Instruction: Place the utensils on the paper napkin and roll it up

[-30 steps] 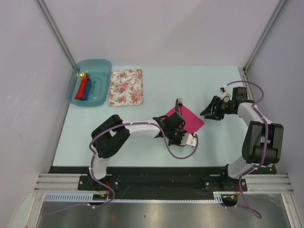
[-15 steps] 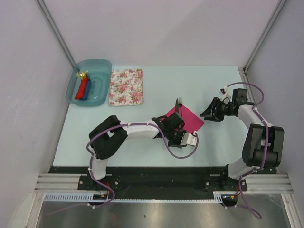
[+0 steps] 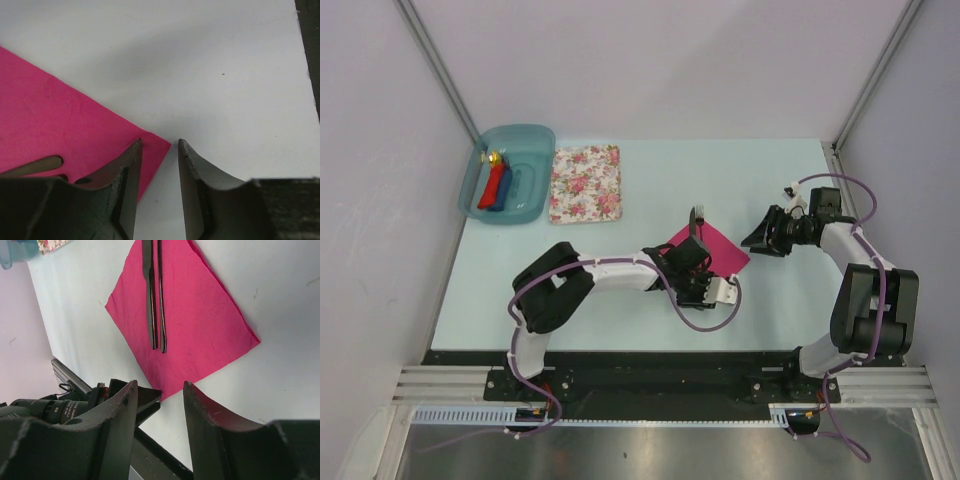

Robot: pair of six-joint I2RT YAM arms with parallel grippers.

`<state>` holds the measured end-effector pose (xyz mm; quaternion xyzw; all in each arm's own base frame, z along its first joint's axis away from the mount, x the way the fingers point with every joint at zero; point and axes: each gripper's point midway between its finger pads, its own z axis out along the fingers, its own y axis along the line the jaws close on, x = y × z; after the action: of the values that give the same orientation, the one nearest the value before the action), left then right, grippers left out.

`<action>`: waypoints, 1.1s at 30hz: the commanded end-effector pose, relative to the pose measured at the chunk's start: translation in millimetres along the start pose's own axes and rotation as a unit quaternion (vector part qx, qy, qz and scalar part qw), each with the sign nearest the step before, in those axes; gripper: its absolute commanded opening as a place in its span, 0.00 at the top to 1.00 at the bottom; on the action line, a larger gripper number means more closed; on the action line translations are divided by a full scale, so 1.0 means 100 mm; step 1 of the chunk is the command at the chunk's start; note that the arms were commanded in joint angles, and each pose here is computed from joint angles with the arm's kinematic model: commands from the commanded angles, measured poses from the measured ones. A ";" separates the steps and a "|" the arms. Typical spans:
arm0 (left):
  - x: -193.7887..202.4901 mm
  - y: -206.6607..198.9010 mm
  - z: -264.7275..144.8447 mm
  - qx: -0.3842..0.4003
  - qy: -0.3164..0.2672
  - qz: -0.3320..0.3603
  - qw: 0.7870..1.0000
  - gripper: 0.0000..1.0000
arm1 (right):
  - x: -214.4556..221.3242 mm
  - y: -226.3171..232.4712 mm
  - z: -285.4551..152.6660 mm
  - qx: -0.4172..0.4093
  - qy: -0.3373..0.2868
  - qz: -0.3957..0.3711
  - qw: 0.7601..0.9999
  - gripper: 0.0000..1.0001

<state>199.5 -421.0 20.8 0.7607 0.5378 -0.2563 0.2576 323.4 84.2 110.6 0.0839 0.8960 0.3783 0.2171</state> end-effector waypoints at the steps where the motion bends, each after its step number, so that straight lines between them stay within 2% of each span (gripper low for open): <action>1: 0.00 0.07 0.07 -0.006 0.008 0.005 1.000 0.62 | -0.08 0.09 -0.08 -0.008 -0.024 -0.020 0.999 0.54; 5: 0.10 0.09 0.12 -0.001 0.022 -0.015 1.000 0.72 | -0.09 0.12 -0.10 -0.010 -0.027 -0.021 0.999 0.54; 7: 0.11 0.12 0.11 0.002 0.025 -0.023 0.999 0.81 | -0.09 0.12 -0.09 -0.012 -0.027 -0.022 0.999 0.54; 14: 0.01 0.07 0.06 0.019 0.008 -0.022 1.000 1.00 | -0.09 0.13 -0.10 -0.012 -0.027 -0.021 0.999 0.54; 24: -0.31 -0.27 -0.03 0.061 -0.032 -0.012 0.998 1.00 | -0.07 0.14 -0.10 -0.015 -0.030 -0.023 0.999 0.55; 27: -0.35 -0.24 -0.06 0.058 -0.036 -0.014 0.998 1.00 | -0.06 0.13 -0.10 -0.014 -0.030 -0.023 0.999 0.55; 33: -0.46 0.08 -0.22 0.031 -0.056 -0.041 0.997 1.00 | -0.06 0.15 -0.11 -0.018 -0.031 -0.024 0.999 0.55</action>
<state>186.7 -427.8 22.8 0.7500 0.5507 -0.2921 0.2213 321.8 84.8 118.3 0.0794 0.8923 0.3783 0.2330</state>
